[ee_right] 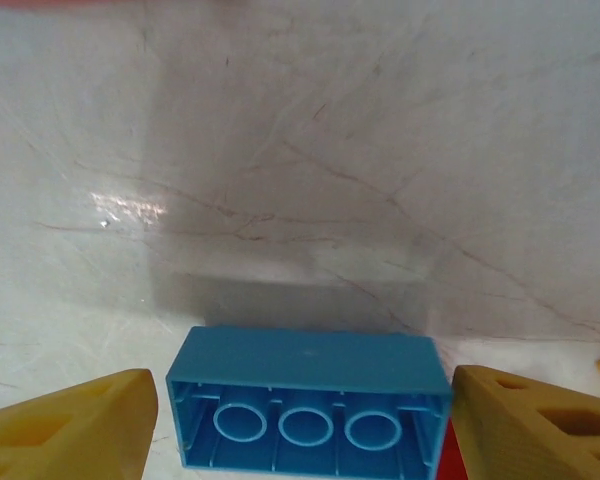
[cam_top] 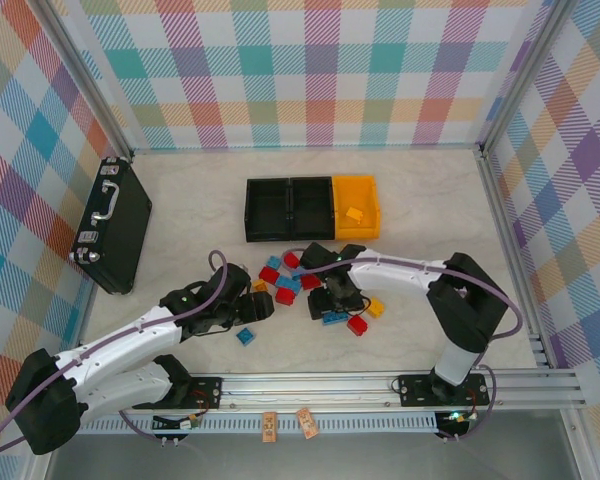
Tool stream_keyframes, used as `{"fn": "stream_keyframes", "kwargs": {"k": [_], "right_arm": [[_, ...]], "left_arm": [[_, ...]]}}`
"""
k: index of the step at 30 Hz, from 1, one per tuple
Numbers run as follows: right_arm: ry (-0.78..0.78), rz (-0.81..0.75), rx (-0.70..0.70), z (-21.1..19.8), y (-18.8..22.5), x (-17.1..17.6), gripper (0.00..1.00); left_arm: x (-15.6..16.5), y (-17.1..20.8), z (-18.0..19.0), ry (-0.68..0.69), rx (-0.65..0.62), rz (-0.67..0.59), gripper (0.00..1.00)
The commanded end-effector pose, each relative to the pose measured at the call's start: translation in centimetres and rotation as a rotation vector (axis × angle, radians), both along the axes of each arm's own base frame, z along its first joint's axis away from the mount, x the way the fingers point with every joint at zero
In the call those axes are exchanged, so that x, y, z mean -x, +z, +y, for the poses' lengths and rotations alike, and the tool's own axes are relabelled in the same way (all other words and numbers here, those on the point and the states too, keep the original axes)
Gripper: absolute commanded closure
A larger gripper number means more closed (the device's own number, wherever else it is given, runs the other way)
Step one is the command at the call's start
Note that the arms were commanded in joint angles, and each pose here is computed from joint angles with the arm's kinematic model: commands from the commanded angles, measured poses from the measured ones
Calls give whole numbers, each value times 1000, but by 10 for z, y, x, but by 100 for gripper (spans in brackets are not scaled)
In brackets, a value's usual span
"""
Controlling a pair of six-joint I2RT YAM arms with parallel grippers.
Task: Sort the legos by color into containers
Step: Pick up the lego from the bottom-center of the table.
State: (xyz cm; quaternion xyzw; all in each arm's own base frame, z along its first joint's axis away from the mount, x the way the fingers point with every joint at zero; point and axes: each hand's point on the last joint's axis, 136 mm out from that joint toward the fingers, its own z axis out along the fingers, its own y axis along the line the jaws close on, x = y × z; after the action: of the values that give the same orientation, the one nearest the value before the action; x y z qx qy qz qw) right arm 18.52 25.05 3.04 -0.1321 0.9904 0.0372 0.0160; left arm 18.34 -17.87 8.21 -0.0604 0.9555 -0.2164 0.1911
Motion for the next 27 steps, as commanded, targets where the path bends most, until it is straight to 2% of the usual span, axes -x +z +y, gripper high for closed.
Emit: {"fn": "stream_keyframes", "kwargs": {"k": [1, 4, 10, 15, 20, 27], "right_arm": [[-7, 13, 34, 1, 0, 3, 23], [-2, 10, 48, 2, -4, 3, 25], [1, -21, 29, 9, 1, -4, 40], [36, -88, 16, 17, 21, -21, 41], [77, -167, -7, 28, 50, -55, 41], [79, -277, -47, 33, 85, -123, 41]], "left_arm": [[10, -6, 3, -2, -2, 25, 26], [11, -8, 5, 3, -2, 28, 26], [11, -9, 4, 5, 2, 29, 27], [10, -6, 2, 4, 12, 21, 26], [4, 4, -4, 4, 37, -2, 26], [-18, 28, -15, -4, 39, -62, 26]]}}
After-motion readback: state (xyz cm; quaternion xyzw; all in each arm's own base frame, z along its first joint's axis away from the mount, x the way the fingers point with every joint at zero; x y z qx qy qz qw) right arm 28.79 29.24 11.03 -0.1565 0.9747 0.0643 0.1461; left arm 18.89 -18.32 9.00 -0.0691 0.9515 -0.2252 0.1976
